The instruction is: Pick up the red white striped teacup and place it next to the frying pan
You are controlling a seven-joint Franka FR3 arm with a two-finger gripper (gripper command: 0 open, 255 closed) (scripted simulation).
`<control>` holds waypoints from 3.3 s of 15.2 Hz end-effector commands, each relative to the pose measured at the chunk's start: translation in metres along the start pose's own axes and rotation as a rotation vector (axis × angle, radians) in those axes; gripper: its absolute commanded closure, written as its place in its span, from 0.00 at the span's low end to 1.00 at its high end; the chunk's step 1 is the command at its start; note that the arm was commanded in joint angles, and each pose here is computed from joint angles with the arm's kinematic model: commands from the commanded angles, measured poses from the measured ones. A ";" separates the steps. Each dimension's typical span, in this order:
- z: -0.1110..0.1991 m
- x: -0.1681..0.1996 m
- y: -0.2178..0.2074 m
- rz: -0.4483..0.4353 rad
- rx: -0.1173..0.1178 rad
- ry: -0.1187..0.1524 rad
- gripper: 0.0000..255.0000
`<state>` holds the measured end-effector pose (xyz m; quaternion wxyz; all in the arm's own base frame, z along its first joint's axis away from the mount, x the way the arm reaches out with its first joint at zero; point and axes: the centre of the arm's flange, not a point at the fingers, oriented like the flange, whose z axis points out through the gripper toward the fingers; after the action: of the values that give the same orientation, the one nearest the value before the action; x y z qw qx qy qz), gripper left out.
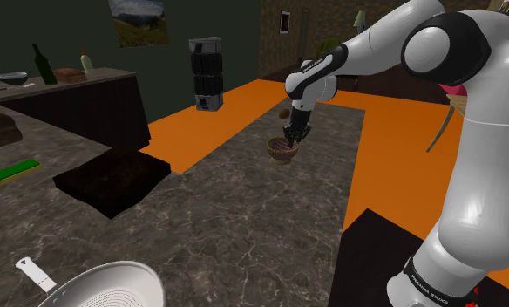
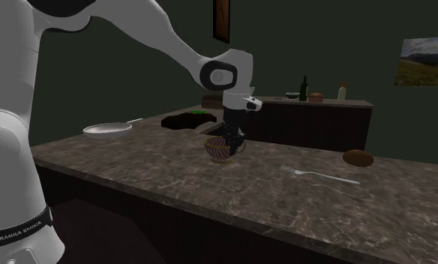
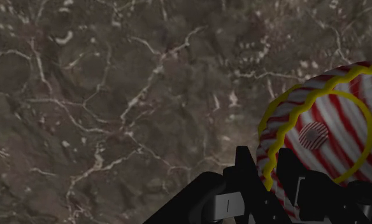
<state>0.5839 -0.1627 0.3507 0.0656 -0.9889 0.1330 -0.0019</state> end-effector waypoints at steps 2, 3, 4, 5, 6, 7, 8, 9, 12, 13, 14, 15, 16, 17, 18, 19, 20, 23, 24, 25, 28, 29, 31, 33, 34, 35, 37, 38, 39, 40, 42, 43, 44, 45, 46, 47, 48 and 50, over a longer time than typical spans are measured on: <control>-0.005 0.000 -0.001 0.000 0.000 -0.001 1.00; -0.010 0.000 -0.001 0.000 0.000 -0.001 1.00; -0.015 0.000 -0.002 0.000 0.000 -0.001 1.00; -0.020 0.000 -0.003 0.000 0.000 -0.001 1.00; -0.026 0.000 -0.003 0.000 0.000 -0.001 1.00; -0.031 -0.001 -0.004 0.000 0.000 -0.001 1.00; -0.036 -0.001 -0.005 0.000 0.000 -0.001 1.00; -0.041 -0.001 -0.006 0.000 0.000 -0.001 1.00; -0.057 -0.001 -0.008 0.000 0.000 -0.001 1.00; -0.062 -0.001 -0.008 0.000 0.000 -0.001 1.00; -0.067 -0.001 -0.009 0.000 0.000 -0.001 1.00; -0.073 -0.001 -0.010 0.000 0.000 -0.001 1.00; -0.078 -0.001 -0.010 0.000 0.000 -0.001 1.00; -0.083 -0.001 -0.011 0.000 0.000 -0.001 1.00; -0.088 -0.001 -0.012 0.000 0.000 -0.001 1.00; -0.094 -0.001 -0.012 0.000 0.000 -0.001 1.00; -0.099 -0.001 -0.013 0.000 0.000 -0.001 1.00; -0.115 -0.002 -0.015 0.000 0.000 -0.001 1.00; -0.120 -0.002 -0.016 0.000 0.000 -0.001 1.00; -0.125 -0.002 -0.017 0.000 0.000 -0.001 1.00; -0.141 -0.002 -0.019 0.000 0.000 -0.001 1.00; -0.146 -0.002 -0.019 0.000 0.000 -0.001 1.00; -0.147 -0.012 -0.028 0.000 0.000 -0.001 1.00; -0.144 -0.032 -0.045 0.000 0.000 -0.001 1.00; -0.143 -0.042 -0.054 0.000 0.000 -0.001 1.00; -0.142 -0.052 -0.062 0.000 0.000 -0.001 1.00; -0.139 -0.072 -0.080 0.000 0.000 -0.001 1.00; -0.138 -0.082 -0.088 0.000 0.000 -0.001 1.00; -0.137 -0.092 -0.097 0.000 0.000 -0.001 1.00; -0.136 -0.102 -0.105 0.000 0.000 -0.001 1.00; -0.133 -0.122 -0.122 0.000 0.000 -0.001 1.00; -0.132 -0.132 -0.131 0.000 0.000 -0.001 1.00; -0.131 -0.142 -0.139 0.000 0.000 -0.001 1.00; -0.130 -0.152 -0.148 0.000 0.000 -0.001 1.00; -0.128 -0.162 -0.157 0.000 0.000 -0.001 1.00; -0.127 -0.172 -0.165 0.000 0.000 -0.001 1.00; -0.126 -0.182 -0.174 0.000 0.000 -0.001 1.00; -0.123 -0.202 -0.191 0.000 0.000 -0.001 1.00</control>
<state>0.4421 0.0471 0.5012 0.0653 -0.9891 0.1322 -0.0010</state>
